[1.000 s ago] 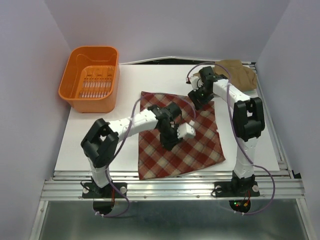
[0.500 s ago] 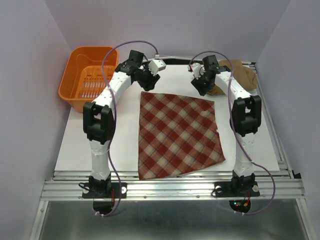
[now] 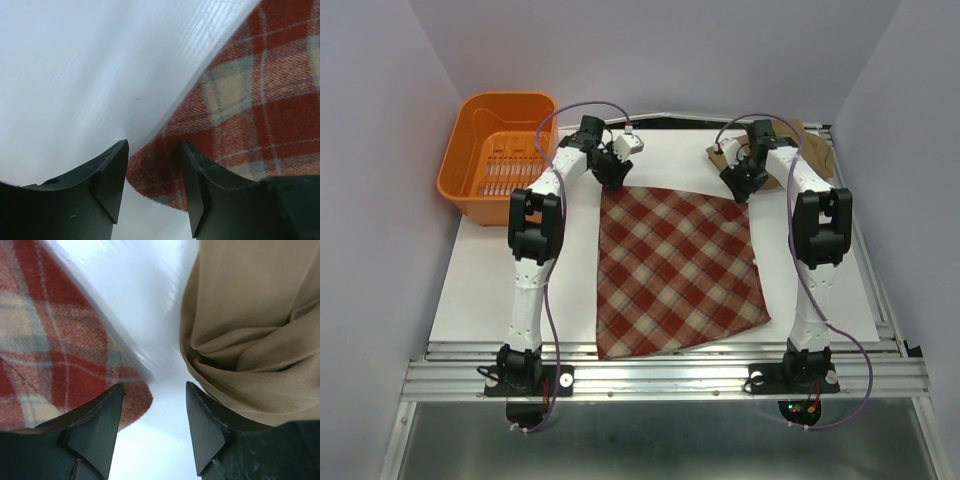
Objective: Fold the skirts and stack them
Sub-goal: Fold the skirt
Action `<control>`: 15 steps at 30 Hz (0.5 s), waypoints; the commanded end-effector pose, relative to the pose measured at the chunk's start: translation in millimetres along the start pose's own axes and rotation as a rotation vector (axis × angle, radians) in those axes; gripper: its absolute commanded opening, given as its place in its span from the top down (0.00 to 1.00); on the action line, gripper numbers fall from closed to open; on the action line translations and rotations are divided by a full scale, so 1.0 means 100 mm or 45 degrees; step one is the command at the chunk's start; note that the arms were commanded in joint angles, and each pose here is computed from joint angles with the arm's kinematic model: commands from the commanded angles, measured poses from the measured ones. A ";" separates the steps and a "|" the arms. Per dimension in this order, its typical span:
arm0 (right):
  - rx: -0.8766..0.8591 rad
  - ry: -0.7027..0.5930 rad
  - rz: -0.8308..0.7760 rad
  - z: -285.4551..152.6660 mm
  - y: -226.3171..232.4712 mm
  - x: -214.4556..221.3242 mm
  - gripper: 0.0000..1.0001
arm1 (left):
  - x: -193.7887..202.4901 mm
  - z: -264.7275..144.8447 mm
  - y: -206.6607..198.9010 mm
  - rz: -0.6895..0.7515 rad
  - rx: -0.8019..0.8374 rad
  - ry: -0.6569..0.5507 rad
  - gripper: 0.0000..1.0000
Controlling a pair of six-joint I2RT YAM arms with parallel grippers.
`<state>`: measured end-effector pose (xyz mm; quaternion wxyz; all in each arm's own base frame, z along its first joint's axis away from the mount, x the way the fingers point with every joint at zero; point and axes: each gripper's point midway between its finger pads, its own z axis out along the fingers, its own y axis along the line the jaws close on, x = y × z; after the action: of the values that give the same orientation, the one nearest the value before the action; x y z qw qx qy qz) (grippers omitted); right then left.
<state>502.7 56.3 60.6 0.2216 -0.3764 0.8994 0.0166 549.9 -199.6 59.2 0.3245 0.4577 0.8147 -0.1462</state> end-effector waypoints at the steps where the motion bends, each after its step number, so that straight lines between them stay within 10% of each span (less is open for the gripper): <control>1: -0.073 -0.042 -0.065 -0.10 0.12 -0.07 0.42 | -0.08 -0.06 -0.09 0.089 0.058 -0.019 0.44; 15: -0.170 0.045 -0.088 0.20 0.23 0.13 0.48 | 0.36 0.07 -0.17 0.088 0.088 0.131 0.68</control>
<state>489.1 63.6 40.6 0.1905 -0.4113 0.8899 0.0508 532.0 -197.0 33.5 0.2886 0.4972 0.8054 -0.1444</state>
